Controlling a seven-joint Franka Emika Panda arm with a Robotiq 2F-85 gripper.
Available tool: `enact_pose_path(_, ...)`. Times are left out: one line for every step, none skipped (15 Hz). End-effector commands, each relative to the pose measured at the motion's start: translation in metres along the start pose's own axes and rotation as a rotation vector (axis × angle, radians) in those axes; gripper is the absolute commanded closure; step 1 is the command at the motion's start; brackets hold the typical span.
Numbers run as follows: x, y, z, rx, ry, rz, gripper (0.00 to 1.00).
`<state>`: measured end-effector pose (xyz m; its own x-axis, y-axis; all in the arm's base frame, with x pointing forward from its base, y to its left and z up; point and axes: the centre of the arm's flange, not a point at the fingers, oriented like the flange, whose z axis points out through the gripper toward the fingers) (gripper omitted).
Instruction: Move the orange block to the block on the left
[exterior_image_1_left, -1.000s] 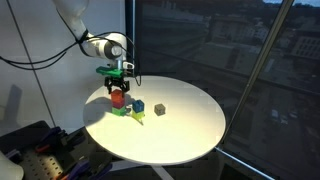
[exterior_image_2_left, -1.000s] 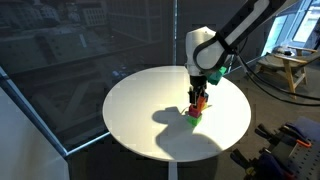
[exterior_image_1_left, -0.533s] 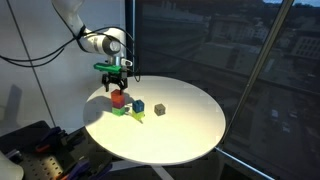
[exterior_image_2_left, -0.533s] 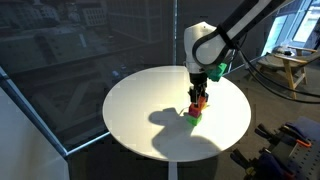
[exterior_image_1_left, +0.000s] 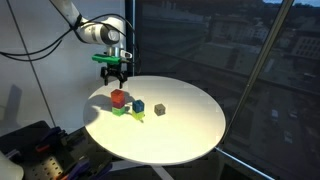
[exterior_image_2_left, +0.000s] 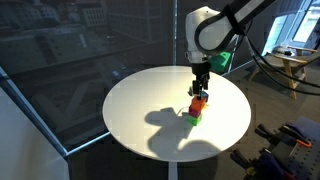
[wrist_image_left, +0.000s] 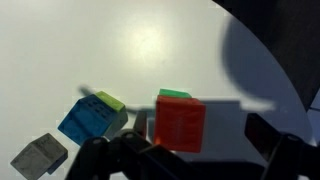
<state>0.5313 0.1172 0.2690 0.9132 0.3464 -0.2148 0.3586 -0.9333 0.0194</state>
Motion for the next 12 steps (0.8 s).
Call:
enact_pose_path(-0.015, 0.008, -0.02, 0.02, -0.009, 0.035, 0.0)
enact_pose_path(-0.018, 0.009, -0.022, 0.023, -0.009, 0.057, 0.0)
enact_pose_path(-0.02, 0.011, -0.025, 0.027, -0.007, 0.075, 0.0)
enact_pose_path(-0.023, 0.014, -0.028, 0.032, -0.001, 0.1, 0.0)
enact_pose_path(-0.027, 0.017, -0.031, 0.037, 0.007, 0.119, 0.0)
enact_pose_path(-0.03, 0.021, -0.035, 0.041, 0.021, 0.134, 0.0)
enact_pose_path(-0.032, 0.023, -0.038, 0.047, 0.032, 0.147, 0.0)
enact_pose_path(-0.035, 0.026, -0.043, 0.05, 0.044, 0.161, 0.0)
enact_pose_path(-0.038, 0.028, -0.048, 0.052, 0.053, 0.174, 0.0)
enact_pose_path(-0.041, 0.03, -0.052, 0.054, 0.062, 0.184, 0.0)
enact_pose_path(-0.044, 0.031, -0.056, 0.053, 0.07, 0.192, 0.0)
enact_pose_path(-0.047, 0.033, -0.06, 0.052, 0.076, 0.2, 0.0)
